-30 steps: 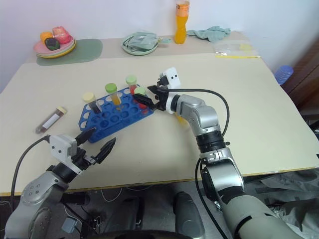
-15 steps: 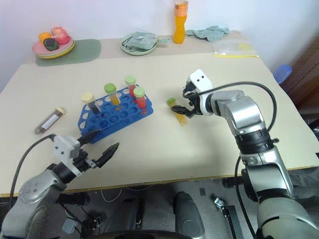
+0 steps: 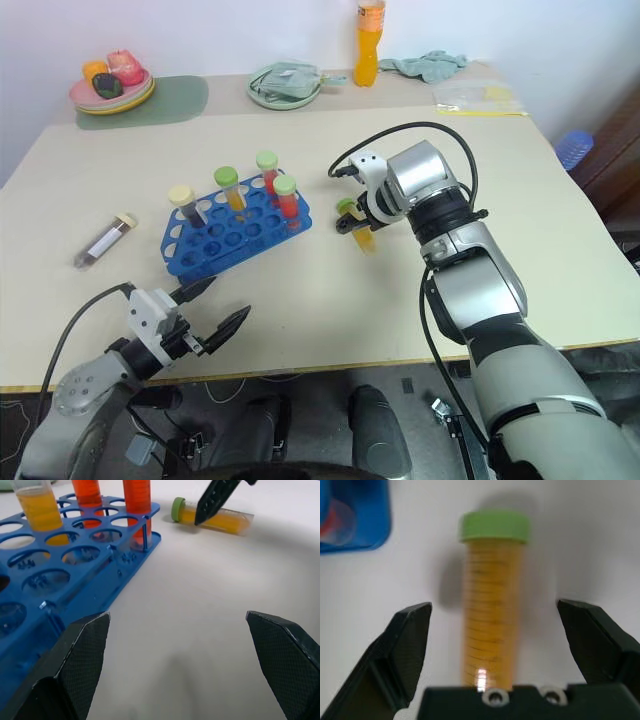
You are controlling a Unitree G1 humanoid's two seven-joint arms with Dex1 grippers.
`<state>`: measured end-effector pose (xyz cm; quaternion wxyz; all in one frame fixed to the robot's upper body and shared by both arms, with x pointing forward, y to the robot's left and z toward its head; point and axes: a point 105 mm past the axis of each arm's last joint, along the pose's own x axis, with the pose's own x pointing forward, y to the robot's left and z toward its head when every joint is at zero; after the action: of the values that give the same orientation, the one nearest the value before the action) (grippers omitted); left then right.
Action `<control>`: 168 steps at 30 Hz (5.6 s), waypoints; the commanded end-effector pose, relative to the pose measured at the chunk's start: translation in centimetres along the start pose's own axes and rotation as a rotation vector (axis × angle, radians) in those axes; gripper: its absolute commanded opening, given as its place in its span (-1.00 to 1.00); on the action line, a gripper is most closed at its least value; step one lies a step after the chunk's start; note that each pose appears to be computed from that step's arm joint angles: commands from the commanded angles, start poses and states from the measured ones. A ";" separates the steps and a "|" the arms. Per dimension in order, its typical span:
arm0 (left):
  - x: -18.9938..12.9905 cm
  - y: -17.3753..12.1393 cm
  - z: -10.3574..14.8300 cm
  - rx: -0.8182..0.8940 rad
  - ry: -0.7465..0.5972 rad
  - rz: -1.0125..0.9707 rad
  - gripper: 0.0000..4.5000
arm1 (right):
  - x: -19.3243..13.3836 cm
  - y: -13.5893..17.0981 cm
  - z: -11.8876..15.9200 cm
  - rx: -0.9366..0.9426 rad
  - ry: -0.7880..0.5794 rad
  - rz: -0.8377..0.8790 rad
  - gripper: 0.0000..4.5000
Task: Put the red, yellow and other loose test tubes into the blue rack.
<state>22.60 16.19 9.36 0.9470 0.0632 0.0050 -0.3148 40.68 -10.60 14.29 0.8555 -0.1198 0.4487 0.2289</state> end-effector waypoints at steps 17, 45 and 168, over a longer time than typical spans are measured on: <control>-1.7 1.8 0.6 0.039 0.000 0.102 1.00 | -7.7 7.6 -2.2 -0.550 -0.412 0.479 -0.27; -3.0 3.9 3.1 0.036 -0.030 0.289 1.00 | -1.2 18.0 5.9 -0.336 -1.189 0.446 -0.27; -3.1 8.0 12.0 0.145 -0.219 0.345 -0.43 | -1.7 10.3 -6.4 -0.546 -0.864 0.503 0.91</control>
<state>25.75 26.94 19.76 0.9883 0.0458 -0.0716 -0.1265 30.40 -4.84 11.41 0.8250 -0.1321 0.0096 0.5494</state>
